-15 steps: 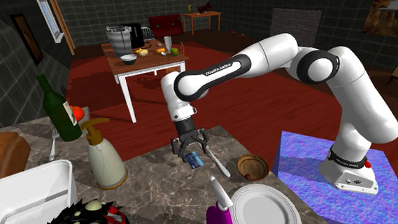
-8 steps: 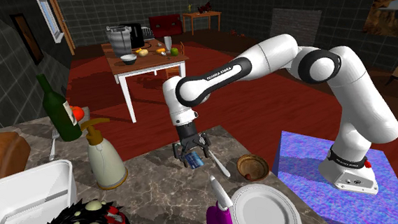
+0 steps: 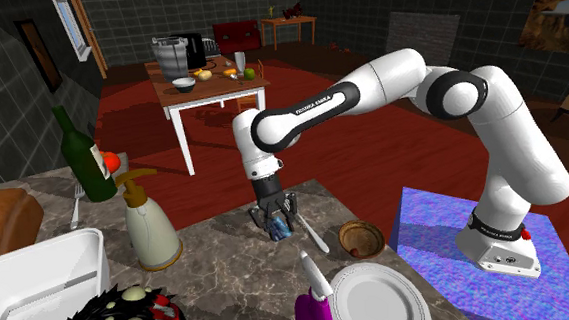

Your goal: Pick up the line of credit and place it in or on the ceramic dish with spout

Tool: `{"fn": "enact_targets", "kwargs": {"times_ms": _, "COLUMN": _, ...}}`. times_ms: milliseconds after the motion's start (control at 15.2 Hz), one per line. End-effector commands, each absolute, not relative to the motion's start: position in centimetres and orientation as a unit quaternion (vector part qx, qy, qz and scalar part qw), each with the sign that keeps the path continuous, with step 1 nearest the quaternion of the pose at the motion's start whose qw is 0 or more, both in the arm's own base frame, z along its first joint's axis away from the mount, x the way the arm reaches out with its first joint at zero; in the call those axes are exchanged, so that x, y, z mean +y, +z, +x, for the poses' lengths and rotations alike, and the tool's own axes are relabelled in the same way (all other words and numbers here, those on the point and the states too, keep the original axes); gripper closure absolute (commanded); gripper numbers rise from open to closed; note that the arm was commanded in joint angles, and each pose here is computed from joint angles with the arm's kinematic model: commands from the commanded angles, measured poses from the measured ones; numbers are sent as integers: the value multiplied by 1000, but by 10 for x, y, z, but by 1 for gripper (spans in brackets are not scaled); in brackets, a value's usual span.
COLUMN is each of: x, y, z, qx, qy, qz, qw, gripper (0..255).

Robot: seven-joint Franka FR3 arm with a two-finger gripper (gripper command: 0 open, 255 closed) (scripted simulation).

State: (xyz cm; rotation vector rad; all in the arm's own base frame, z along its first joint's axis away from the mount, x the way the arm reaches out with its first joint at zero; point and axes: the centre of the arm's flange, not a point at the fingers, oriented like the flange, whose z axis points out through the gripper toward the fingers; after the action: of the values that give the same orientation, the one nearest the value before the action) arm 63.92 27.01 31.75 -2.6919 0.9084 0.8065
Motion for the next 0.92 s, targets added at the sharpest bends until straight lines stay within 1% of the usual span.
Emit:
{"fn": "enact_targets", "kwargs": {"times_ms": 0, "x": 270, "y": 317, "z": 639, "qx": 306, "qy": 272, "qz": -907, "qw": 94, "gripper": 255}}
{"fn": "enact_targets", "kwargs": {"times_ms": 330, "x": 270, "y": 317, "z": 639, "qx": 306, "qy": 272, "qz": -907, "qw": 94, "gripper": 255}}
{"fn": "enact_targets", "kwargs": {"times_ms": 858, "x": 270, "y": 359, "z": 639, "qx": 306, "qy": 272, "qz": -907, "qw": 94, "gripper": 255}}
